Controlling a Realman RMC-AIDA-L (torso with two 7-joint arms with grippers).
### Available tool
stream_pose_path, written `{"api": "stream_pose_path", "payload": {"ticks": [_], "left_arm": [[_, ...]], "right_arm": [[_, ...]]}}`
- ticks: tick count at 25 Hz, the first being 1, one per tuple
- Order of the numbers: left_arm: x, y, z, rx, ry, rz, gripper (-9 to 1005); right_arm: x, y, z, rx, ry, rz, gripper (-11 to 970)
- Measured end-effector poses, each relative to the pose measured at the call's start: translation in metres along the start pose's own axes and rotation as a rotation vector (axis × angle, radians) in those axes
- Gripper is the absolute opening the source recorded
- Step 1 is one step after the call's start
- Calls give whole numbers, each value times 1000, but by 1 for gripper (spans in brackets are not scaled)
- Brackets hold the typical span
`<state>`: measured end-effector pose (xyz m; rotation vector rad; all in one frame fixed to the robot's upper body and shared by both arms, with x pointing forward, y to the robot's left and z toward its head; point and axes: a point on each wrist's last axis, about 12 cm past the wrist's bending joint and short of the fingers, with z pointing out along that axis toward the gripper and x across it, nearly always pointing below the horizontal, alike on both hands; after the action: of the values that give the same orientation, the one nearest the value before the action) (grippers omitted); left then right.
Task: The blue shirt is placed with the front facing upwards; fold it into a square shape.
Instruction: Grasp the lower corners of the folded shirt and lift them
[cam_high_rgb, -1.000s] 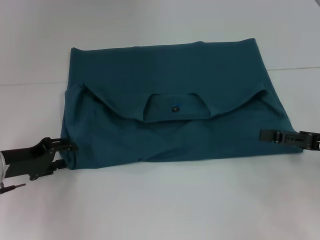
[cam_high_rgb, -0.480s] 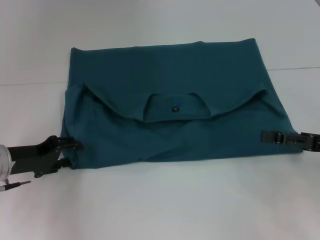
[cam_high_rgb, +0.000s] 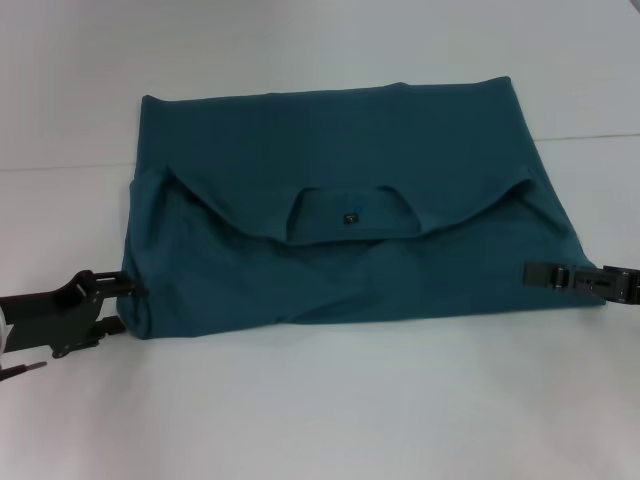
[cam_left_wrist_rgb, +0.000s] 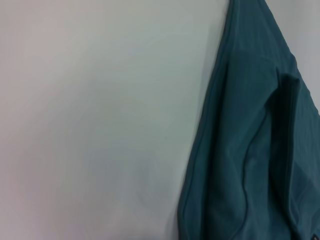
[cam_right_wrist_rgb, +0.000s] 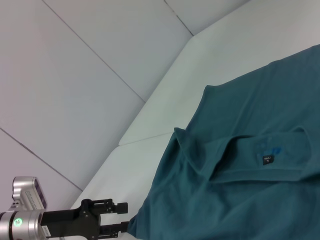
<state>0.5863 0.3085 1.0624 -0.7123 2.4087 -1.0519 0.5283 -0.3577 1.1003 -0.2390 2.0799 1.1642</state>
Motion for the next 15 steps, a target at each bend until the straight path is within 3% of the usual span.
{"api": "stream_pose_path", "payload": {"ticks": [15], "left_arm": [[5,-6,8,9,33,1,626]], "right_arm": [[2,-1,-1,3,0,-5,751]]}}
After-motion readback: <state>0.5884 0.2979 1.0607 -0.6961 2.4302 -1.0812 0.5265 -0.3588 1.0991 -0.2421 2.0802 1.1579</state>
